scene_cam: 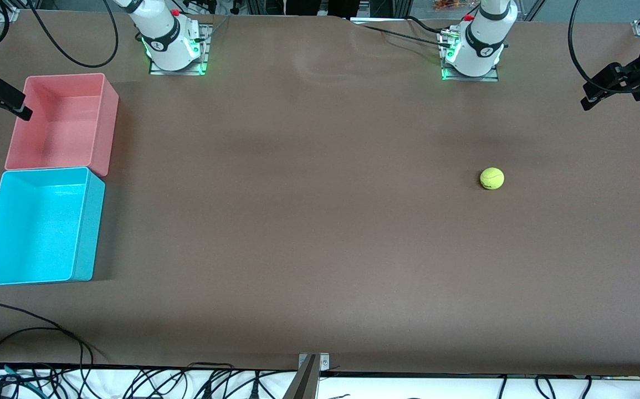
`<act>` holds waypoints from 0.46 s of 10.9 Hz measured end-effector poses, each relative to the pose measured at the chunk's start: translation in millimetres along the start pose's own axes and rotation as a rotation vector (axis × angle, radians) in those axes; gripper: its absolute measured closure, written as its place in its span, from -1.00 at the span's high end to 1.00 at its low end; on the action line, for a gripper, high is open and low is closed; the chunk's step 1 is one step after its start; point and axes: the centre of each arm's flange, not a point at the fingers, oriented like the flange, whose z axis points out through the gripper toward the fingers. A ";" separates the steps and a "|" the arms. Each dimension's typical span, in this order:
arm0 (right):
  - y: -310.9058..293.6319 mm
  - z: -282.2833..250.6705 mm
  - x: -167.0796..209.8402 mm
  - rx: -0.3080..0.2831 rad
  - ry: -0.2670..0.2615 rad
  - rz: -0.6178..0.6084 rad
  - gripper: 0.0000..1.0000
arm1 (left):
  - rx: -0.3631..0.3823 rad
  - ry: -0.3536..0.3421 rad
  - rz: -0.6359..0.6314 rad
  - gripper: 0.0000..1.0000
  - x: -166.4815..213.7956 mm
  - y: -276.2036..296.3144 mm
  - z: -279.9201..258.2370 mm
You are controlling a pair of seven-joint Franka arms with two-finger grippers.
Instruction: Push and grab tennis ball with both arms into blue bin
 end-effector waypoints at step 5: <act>-1.4 0.2 -0.1 0.000 -0.001 -0.003 1.00 | 0.001 -0.003 0.002 1.00 -0.6 1.2 0.2</act>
